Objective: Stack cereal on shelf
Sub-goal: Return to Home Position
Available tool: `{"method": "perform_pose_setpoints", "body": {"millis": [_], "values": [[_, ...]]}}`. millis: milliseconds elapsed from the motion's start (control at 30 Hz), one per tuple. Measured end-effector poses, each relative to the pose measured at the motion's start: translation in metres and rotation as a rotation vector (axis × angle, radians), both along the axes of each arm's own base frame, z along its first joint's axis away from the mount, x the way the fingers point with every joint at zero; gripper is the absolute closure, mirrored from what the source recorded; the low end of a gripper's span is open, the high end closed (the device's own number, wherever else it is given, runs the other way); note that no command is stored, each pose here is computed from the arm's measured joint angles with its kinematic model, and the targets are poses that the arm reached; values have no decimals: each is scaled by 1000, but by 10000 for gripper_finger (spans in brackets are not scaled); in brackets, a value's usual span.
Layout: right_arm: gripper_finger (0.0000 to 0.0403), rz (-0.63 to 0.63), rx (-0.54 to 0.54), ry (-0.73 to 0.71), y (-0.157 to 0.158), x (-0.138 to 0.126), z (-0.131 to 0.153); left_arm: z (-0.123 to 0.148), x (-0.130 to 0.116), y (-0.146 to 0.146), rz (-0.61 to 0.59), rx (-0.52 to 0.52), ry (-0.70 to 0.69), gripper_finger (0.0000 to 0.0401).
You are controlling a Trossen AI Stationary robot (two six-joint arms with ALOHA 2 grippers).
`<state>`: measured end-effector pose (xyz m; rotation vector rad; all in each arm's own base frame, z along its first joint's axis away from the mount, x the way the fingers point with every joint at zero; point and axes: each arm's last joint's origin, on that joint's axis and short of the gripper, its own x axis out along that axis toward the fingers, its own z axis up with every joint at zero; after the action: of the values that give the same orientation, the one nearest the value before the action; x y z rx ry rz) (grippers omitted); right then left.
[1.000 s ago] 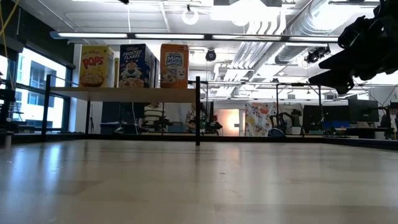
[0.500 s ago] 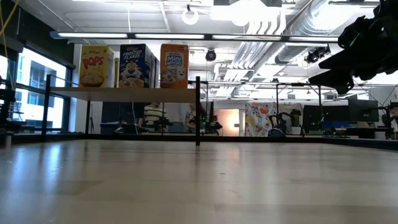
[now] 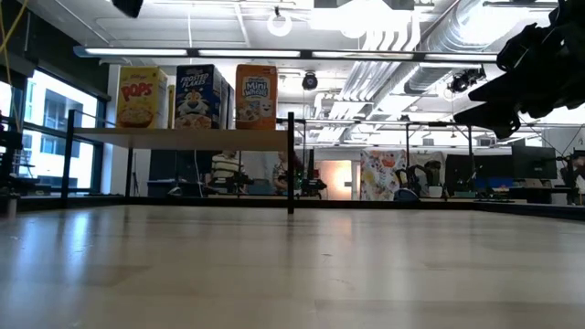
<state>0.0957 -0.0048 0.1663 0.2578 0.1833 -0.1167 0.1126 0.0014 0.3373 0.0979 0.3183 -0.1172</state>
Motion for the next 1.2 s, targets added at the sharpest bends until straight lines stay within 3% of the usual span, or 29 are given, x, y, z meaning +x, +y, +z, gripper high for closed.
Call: {"method": "perform_pose_setpoints", "body": {"millis": [433, 800, 1200], "values": [[134, 0, 0, 0, 0, 0, 0, -80, -13, -7, -60, -4, -175, 156], [134, 0, 0, 0, 0, 0, 0, -125, -21, -10, -92, -48, -382, 156], [134, 0, 0, 0, 0, 0, 0, -155, -15, -9, -68, 24, -398, 156]]}}
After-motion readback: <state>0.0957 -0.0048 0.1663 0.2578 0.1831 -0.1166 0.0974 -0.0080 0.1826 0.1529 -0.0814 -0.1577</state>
